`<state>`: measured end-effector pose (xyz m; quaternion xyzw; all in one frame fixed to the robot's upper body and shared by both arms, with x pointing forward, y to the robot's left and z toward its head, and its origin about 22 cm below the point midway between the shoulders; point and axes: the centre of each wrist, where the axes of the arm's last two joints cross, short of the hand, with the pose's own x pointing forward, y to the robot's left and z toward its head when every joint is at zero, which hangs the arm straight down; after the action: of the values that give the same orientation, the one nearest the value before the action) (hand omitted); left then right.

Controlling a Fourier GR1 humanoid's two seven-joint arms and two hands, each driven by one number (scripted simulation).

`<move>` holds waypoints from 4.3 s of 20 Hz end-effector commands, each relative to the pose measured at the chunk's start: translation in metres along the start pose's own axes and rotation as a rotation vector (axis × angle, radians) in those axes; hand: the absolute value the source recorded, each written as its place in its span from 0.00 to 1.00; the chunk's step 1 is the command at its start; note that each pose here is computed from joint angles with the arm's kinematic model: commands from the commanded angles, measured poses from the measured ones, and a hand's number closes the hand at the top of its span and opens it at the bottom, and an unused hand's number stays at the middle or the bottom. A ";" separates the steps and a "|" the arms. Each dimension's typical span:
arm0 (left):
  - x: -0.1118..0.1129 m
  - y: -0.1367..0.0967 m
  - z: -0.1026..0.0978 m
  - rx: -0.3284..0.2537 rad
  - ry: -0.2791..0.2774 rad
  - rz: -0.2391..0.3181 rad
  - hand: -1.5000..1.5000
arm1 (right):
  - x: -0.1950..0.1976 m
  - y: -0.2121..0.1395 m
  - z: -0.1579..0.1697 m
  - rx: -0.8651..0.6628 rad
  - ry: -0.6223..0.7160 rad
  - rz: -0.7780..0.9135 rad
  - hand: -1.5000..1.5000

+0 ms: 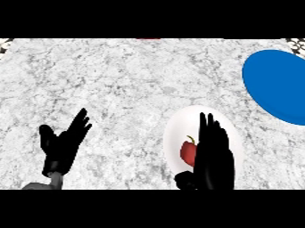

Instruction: Pick the bell pepper from the plate and place it in the plate

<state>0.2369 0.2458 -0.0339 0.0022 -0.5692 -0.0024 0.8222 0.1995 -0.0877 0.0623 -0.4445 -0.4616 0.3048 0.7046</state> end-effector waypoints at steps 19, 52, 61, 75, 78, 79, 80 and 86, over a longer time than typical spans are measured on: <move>-0.005 -0.015 0.006 0.008 0.022 0.010 0.50 | -0.013 0.066 -0.022 0.118 0.094 0.184 1.00; 0.006 0.007 0.000 0.011 0.022 0.008 0.50 | -0.132 -0.087 -0.029 -0.326 -0.465 -0.449 1.00; 0.006 0.002 0.001 -0.007 0.009 -0.009 0.50 | -0.193 -0.080 -0.114 -0.454 -0.401 -0.575 1.00; 0.011 -0.018 -0.008 -0.017 0.012 -0.020 0.50 | -0.233 -0.130 -0.255 -0.597 -0.341 -0.563 1.00; -0.002 -0.009 0.005 -0.047 0.014 -0.012 0.50 | -0.259 -0.155 -0.260 -0.612 -0.330 -0.552 1.00; 0.004 -0.020 -0.007 -0.047 0.003 -0.021 0.50 | -0.255 -0.149 -0.264 -0.622 -0.319 -0.543 1.00; -0.010 -0.016 -0.007 -0.053 0.005 -0.038 0.50 | -0.251 -0.148 -0.267 -0.604 -0.331 -0.548 1.00; 0.008 -0.026 -0.009 -0.090 -0.021 -0.032 0.50 | -0.270 -0.141 -0.265 -0.320 -0.131 -0.312 0.00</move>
<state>0.2485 0.2235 -0.0280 -0.0210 -0.5826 -0.0351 0.8117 0.3419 -0.4632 0.0478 -0.4574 -0.6604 0.0859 0.5893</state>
